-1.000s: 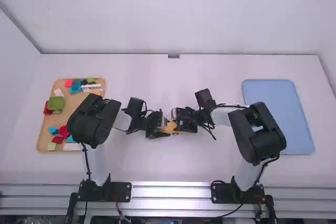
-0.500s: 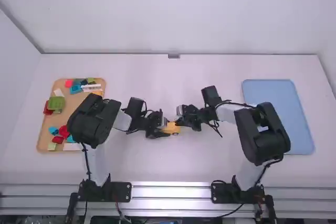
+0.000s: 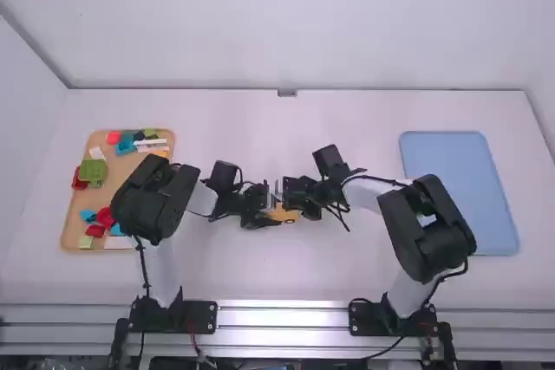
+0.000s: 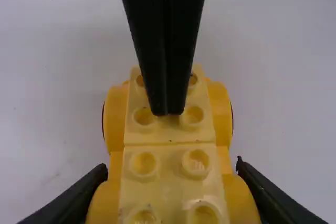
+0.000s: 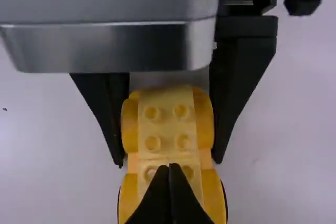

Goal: Assemble lego blocks to make yellow taxi

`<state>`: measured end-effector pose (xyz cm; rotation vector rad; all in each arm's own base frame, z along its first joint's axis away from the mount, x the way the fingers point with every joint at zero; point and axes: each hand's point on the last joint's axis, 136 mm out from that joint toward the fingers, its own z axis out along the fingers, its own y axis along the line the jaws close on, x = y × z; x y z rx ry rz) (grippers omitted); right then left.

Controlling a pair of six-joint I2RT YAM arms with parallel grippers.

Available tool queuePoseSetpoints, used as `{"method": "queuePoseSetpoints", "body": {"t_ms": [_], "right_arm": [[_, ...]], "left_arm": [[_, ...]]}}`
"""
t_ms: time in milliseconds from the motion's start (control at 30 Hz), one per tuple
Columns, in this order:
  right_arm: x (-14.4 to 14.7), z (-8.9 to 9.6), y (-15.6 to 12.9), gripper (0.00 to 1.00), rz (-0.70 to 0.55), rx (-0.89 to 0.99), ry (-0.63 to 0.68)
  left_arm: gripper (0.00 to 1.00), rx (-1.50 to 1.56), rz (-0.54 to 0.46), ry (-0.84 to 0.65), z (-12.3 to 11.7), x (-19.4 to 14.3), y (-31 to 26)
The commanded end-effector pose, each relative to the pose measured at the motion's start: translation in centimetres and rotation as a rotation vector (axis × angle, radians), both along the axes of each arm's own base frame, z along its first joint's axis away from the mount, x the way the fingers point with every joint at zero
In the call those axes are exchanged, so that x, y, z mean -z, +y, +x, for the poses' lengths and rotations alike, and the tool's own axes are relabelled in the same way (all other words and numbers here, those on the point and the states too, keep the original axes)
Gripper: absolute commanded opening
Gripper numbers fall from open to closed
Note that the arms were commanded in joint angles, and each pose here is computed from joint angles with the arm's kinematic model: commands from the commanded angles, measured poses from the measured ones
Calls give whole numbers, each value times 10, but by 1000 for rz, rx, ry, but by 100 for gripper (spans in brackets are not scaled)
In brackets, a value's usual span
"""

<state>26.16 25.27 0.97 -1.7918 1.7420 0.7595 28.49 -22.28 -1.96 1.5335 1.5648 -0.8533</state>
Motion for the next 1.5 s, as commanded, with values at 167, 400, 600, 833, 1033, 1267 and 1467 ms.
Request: {"method": "queuePoseSetpoints", "body": {"t_ms": [167,400,600,833,1033,1267,1467], "right_arm": [[29,-20,-32,0,-157,77,126],[36,-23,-29,0,-164,81,96],[19,-11,-11,0,-59,56,53],[-17,12,5,0,53,21,24],[-77,35,1,17,275,-11,-52],[-120,52,-8,56,435,30,-51],[-147,63,1,98,485,81,-58]], "left_arm": [[45,-18,52,23,-3,13,4],[45,-18,54,17,-2,13,5],[44,-19,53,13,-1,13,4],[44,-19,49,-6,6,9,2],[43,-62,121,-20,26,12,7],[49,-9,124,-41,29,7,1],[99,-28,124,3,30,6,1]]}}
